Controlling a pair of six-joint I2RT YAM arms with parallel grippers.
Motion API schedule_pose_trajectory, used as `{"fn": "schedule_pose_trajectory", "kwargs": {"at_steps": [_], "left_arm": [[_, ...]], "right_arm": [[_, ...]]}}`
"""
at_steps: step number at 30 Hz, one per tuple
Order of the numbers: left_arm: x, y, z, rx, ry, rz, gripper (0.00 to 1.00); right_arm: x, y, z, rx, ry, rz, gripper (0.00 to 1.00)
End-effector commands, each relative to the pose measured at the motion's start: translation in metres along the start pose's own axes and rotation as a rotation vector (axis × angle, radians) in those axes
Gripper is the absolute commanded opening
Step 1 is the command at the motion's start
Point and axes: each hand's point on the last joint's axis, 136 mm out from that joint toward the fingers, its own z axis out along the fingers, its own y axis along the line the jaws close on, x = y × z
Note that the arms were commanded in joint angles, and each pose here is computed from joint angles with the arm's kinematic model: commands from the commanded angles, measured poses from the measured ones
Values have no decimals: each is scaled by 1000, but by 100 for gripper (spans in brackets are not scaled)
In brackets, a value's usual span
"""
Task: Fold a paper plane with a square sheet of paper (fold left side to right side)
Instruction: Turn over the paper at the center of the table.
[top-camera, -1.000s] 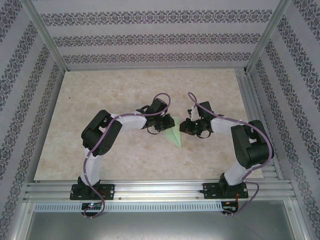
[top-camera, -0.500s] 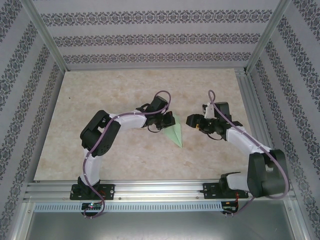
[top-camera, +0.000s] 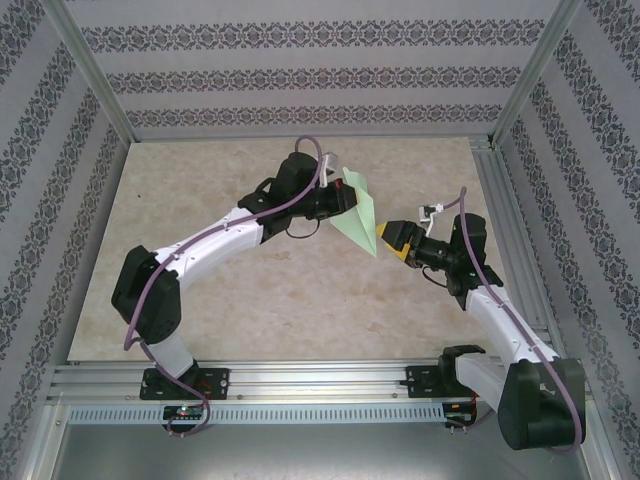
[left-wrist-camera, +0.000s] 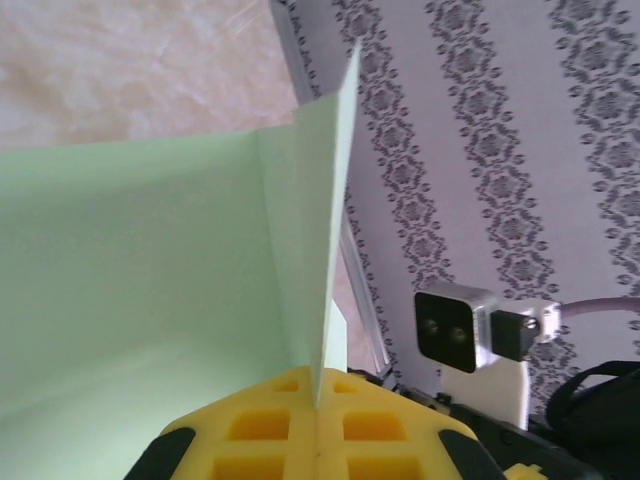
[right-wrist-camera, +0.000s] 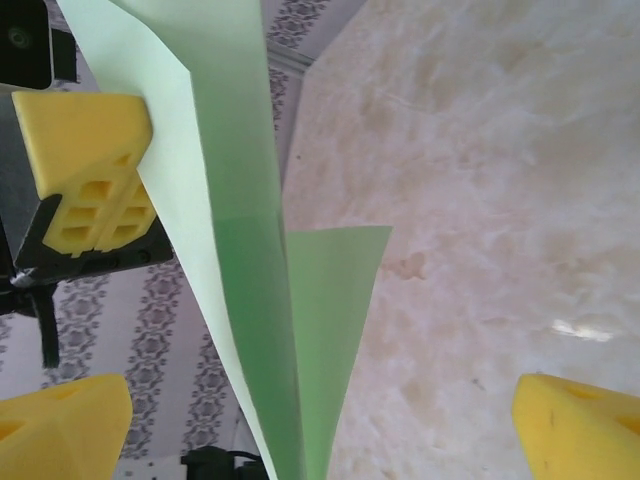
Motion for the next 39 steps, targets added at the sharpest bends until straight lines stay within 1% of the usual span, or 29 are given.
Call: {"fn": "schedule_pose_trajectory", "kwargs": {"at_steps": [1, 4, 7, 10, 15, 18, 22, 26, 29, 32, 35, 39], "left_arm": [[-12, -26, -12, 83, -30, 39, 7], [-16, -40, -17, 135, -37, 38, 7], [-17, -50, -19, 175, -36, 34, 7], [-17, -60, -21, 228, -26, 23, 7], [-16, -69, -21, 311, -2, -6, 7], [-13, -66, -18, 308, 12, -10, 7], [-10, -55, -15, 278, 24, -20, 7], [-3, -47, -9, 269, 56, -34, 7], [0, -42, -7, 260, 68, -41, 7], [4, -37, -4, 255, 89, -48, 7], [7, -34, -1, 251, 96, -58, 7], [8, -29, 0, 242, 101, -67, 8]], "right_arm": [[2, 32, -2, -121, 21, -6, 98], [10, 49, 4, -188, 69, 6, 98], [19, 62, 11, -215, 117, -1, 97], [19, 70, 13, -227, 117, -6, 92], [17, 76, 13, -240, 126, -10, 79], [17, 78, 13, -244, 127, -18, 70], [16, 80, 11, -242, 123, -35, 63], [14, 81, 10, -235, 120, -49, 57], [14, 81, 10, -229, 123, -56, 50], [14, 81, 10, -220, 124, -62, 45], [15, 76, 10, -205, 125, -61, 38], [17, 71, 10, -186, 125, -65, 25]]}}
